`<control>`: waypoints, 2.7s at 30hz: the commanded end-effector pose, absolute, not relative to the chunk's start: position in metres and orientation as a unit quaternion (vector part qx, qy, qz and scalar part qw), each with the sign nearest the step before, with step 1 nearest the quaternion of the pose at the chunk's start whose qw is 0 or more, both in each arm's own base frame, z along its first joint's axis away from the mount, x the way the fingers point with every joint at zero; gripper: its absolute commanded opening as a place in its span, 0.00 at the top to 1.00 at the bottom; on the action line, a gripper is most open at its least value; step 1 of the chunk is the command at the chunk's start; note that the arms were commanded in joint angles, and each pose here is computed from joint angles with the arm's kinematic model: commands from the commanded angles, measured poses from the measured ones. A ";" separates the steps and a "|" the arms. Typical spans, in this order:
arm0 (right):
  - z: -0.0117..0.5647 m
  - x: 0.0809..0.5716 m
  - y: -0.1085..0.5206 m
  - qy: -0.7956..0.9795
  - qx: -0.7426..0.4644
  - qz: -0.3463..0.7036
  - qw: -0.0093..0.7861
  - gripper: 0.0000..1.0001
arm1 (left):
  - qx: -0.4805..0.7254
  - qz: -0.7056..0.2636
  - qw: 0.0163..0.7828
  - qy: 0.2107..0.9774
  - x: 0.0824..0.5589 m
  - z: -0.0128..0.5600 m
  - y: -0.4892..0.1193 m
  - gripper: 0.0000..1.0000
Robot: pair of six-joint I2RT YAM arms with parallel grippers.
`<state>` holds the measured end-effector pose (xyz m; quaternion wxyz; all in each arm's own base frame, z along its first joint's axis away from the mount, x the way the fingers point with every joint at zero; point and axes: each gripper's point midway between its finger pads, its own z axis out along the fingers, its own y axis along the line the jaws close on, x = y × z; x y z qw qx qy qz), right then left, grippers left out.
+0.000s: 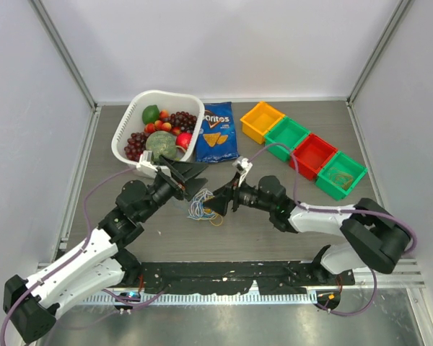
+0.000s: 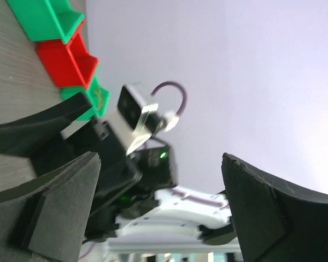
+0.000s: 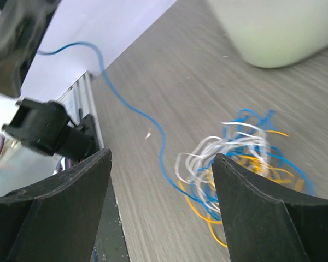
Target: Untangle the cables
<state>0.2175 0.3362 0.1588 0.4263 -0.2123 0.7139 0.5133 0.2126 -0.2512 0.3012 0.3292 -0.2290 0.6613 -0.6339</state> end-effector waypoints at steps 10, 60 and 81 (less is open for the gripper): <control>0.181 0.216 0.428 0.585 -0.284 0.558 0.515 0.22 | -0.391 -0.708 0.313 0.499 0.226 0.356 -0.199 0.05; 0.100 0.273 0.286 0.854 -0.064 0.379 0.352 0.41 | -0.044 -0.283 0.360 0.888 0.242 0.121 -0.232 0.00; 0.151 0.261 0.281 0.843 -0.056 0.323 0.426 0.99 | -0.056 -0.094 0.305 0.946 0.270 0.014 -0.218 0.03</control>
